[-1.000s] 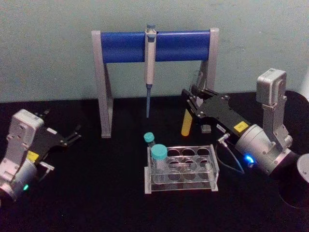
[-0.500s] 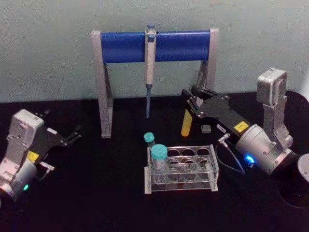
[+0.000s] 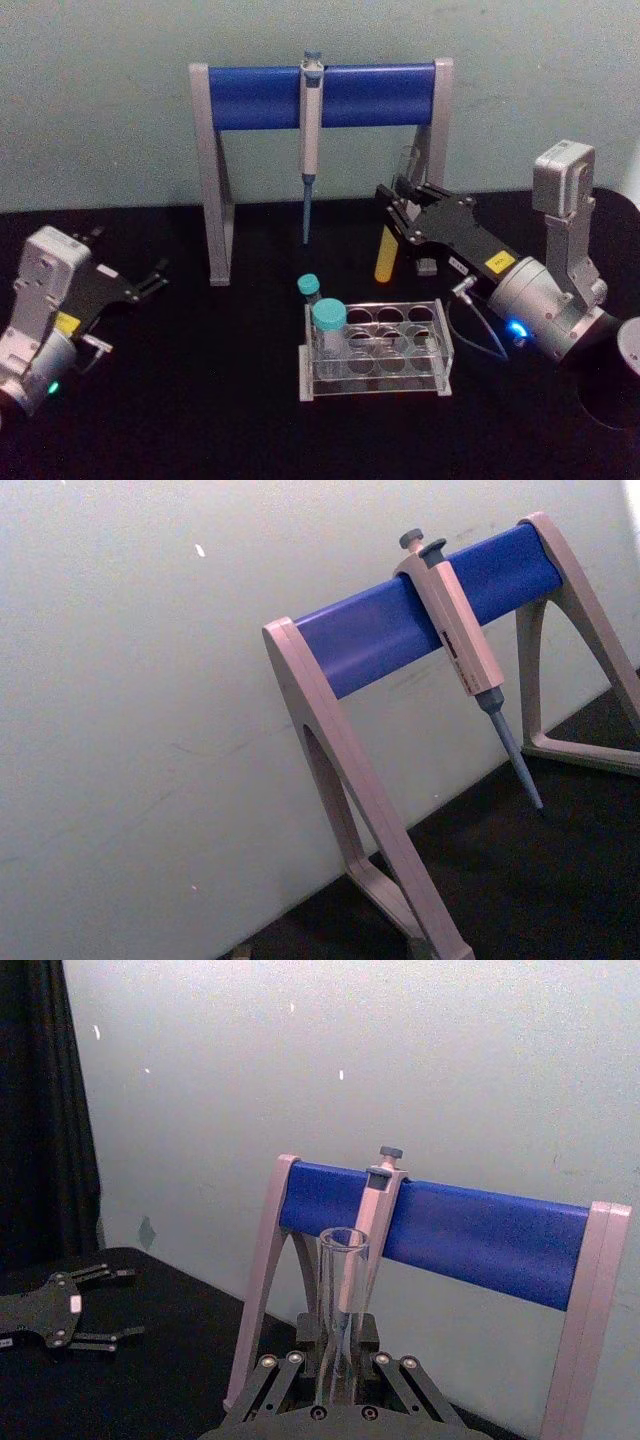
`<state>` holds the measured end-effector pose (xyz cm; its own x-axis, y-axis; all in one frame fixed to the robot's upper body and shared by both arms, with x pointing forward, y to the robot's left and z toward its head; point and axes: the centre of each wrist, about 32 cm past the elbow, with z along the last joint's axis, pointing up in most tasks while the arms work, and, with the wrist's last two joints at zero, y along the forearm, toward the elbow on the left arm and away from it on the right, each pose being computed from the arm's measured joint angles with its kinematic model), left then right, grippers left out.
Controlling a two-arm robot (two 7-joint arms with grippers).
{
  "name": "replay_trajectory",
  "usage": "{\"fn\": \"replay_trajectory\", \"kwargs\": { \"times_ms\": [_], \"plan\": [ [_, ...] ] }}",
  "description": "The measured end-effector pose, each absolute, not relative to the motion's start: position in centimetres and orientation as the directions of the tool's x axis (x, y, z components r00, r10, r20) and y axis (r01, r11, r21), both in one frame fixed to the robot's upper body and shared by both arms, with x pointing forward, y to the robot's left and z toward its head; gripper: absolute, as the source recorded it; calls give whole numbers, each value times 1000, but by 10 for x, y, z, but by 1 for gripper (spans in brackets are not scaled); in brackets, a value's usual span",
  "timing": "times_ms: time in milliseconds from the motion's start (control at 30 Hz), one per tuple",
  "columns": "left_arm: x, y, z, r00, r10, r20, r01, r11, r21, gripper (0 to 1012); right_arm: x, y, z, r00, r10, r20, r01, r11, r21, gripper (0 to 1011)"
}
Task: Pick up the test tube from the test tube rack, shake it, then place it back into the test tube rack.
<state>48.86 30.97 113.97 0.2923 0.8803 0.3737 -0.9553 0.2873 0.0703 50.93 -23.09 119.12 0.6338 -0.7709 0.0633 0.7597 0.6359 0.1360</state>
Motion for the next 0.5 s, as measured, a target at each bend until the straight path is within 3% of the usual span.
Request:
{"fn": "replay_trajectory", "kwargs": {
  "times_ms": [500],
  "plan": [
    [489,310,1140,292,880,374,-955,287,70,1001,500,-238,1193,672,-739,57,727,672,138,233]
  ]
}}
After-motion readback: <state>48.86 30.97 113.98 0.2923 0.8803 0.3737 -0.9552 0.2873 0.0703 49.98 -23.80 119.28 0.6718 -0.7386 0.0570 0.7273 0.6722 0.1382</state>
